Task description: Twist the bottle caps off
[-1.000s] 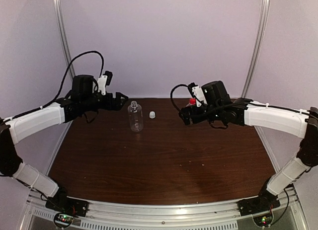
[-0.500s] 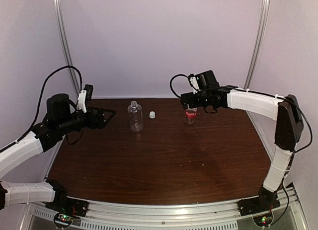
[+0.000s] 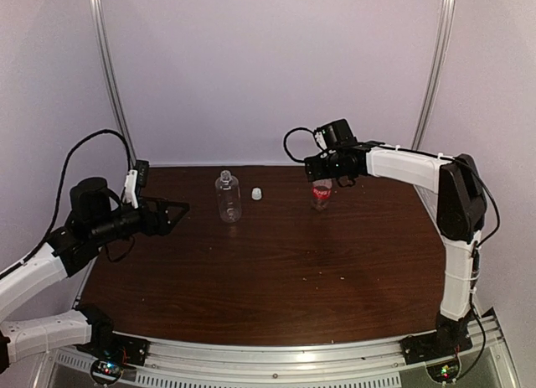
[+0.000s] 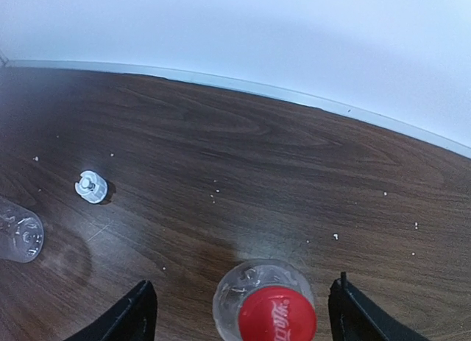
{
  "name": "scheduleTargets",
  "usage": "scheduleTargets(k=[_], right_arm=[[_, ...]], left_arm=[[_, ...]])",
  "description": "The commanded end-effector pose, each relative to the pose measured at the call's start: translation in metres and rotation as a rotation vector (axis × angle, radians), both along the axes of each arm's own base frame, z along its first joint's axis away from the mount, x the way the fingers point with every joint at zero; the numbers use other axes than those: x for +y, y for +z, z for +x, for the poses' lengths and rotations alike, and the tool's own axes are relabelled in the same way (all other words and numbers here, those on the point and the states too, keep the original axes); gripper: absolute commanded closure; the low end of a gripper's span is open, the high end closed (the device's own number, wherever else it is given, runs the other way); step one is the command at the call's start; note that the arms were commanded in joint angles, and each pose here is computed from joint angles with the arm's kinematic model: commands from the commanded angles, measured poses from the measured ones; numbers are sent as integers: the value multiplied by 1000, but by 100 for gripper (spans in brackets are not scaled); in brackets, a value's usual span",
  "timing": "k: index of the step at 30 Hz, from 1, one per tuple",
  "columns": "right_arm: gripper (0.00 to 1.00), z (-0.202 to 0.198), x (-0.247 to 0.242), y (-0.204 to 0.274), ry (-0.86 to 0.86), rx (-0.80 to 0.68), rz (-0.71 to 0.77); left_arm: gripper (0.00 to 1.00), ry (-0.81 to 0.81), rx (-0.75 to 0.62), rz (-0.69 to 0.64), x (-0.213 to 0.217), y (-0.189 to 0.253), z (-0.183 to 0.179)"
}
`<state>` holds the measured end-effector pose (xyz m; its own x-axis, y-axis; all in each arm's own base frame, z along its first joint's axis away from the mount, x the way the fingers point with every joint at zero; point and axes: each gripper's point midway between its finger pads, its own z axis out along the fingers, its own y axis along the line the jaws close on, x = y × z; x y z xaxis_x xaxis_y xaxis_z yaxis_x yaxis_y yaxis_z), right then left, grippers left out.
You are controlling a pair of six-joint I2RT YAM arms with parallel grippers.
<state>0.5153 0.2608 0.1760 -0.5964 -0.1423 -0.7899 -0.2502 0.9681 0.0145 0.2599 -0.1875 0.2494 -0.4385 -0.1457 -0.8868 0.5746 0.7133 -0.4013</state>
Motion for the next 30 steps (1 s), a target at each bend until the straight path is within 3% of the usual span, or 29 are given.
scheduleTargets(k=[1,11,23,30], right_arm=[[22,14,-12,7,-35,-14,25],[43,19,-16,-7,-11,21,76],[61,20,-24,-14,18,57,113],[80,10,-22,2,69,44,127]], left_arm=[[2,-7,-4,-19,0,0,-2],[2,0,4,-21,0,0,0],[2,25,-1,-22,4,5,1],[2,32,-6,-48,5,10,0]])
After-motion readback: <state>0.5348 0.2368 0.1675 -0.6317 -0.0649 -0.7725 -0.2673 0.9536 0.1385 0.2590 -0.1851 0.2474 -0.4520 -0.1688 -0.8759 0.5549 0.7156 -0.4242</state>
